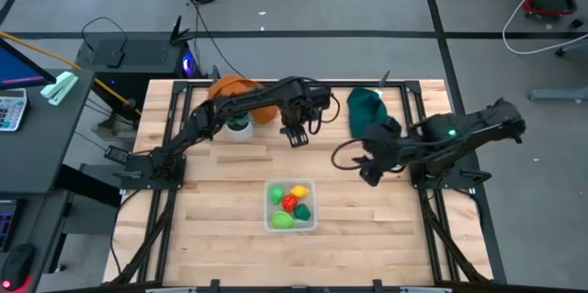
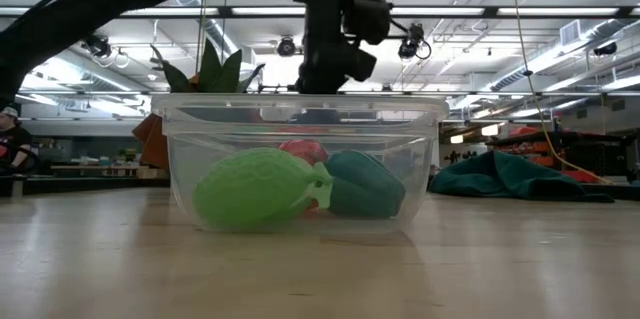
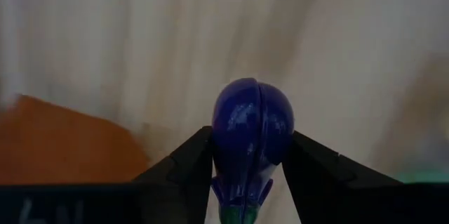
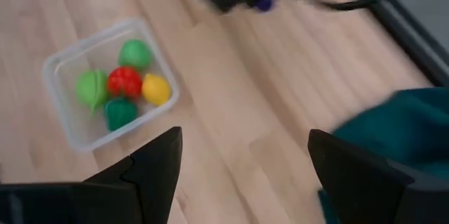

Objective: Pick and placing Produce into tupperware
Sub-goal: Put the eggplant into the transparent bin, then return to Home Position

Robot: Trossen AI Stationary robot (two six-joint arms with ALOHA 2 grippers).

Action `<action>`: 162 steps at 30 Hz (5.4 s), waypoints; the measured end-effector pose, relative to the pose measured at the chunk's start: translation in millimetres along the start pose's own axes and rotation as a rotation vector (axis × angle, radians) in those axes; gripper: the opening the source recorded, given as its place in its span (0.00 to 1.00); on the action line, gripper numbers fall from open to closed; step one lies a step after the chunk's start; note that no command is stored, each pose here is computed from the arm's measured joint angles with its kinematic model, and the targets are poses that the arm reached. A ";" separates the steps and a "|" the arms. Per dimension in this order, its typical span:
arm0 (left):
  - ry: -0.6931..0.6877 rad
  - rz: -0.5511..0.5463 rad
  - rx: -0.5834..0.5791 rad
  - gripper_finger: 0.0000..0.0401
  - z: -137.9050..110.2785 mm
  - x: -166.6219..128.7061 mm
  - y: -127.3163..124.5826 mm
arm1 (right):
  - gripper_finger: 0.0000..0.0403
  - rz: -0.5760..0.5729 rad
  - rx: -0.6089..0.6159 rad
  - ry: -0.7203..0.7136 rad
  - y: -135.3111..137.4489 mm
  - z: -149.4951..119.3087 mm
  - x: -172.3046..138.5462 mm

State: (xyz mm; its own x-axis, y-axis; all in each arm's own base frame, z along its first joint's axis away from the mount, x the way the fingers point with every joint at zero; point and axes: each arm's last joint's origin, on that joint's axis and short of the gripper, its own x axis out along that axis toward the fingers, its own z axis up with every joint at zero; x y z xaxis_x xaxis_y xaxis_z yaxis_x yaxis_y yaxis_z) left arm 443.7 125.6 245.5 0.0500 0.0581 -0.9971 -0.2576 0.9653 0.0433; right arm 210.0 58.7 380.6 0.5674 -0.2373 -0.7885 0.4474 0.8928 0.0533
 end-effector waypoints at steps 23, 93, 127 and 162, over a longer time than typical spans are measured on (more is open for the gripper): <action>0.022 -0.130 0.035 0.41 -22.8 -12.0 -145.0 | 0.67 -0.099 0.016 -0.093 -26.0 -16.1 -33.9; -0.290 -0.051 0.015 0.54 -53.9 -65.0 -185.5 | 0.67 -0.057 0.008 -0.098 -17.0 -25.2 -40.0; -1.020 -0.257 -0.064 0.12 -181.5 -36.8 -122.9 | 0.67 -0.087 0.153 -0.180 -34.7 -37.3 -60.2; -1.401 -0.186 -0.268 0.02 -332.0 -28.8 -27.7 | 0.67 -0.159 0.330 -0.240 7.3 10.4 9.3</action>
State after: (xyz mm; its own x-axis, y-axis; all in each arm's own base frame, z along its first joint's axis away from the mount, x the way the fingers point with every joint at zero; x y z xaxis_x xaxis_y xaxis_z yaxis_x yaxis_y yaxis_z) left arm 129.1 12.6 252.0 0.9525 0.2886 -0.0978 -0.3041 0.9197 -0.2481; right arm 225.7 59.0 380.0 0.6011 -0.4790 -0.6397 0.7167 0.6772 0.1663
